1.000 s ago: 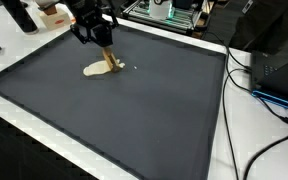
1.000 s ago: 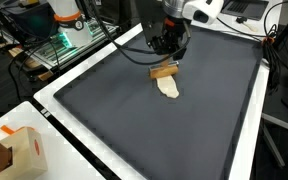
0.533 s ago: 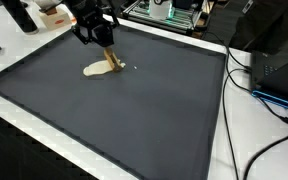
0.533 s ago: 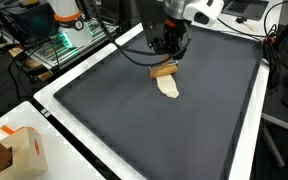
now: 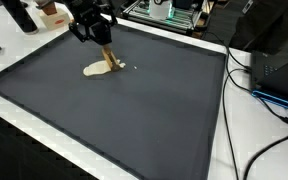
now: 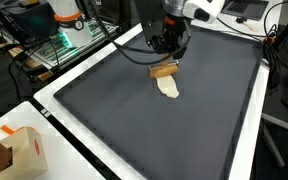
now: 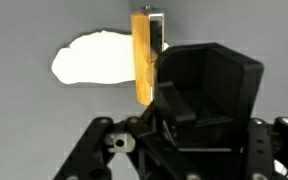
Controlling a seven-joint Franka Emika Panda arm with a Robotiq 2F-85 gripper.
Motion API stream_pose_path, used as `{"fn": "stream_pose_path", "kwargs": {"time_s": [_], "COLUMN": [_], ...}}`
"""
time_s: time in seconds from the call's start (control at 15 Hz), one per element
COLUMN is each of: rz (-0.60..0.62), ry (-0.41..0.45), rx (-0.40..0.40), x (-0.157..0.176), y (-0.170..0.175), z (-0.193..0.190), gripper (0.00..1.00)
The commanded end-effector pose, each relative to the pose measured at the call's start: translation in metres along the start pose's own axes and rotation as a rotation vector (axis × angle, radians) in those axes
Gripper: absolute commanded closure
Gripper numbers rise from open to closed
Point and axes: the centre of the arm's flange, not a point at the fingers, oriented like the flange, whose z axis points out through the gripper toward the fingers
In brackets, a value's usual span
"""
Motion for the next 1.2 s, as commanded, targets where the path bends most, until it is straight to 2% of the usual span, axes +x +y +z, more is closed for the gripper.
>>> {"fn": "stream_pose_path", "kwargs": {"time_s": [0.0, 0.33, 0.67, 0.73, 1.13], "rz": [0.013, 0.07, 0.174, 0.133, 0.153], "ry": [0.034, 0.114, 0.226, 0.187, 0.209], "rx": [-0.004, -0.015, 0.016, -0.012, -0.003], "x": [-0.011, -0.021, -0.035, -0.024, -0.029], "y": [-0.007, -0.011, -0.014, -0.004, -0.006], "z": [-0.024, -0.057, -0.086, -0.075, -0.083], "gripper": [0.77, 0.77, 0.77, 0.52, 0.52]}}
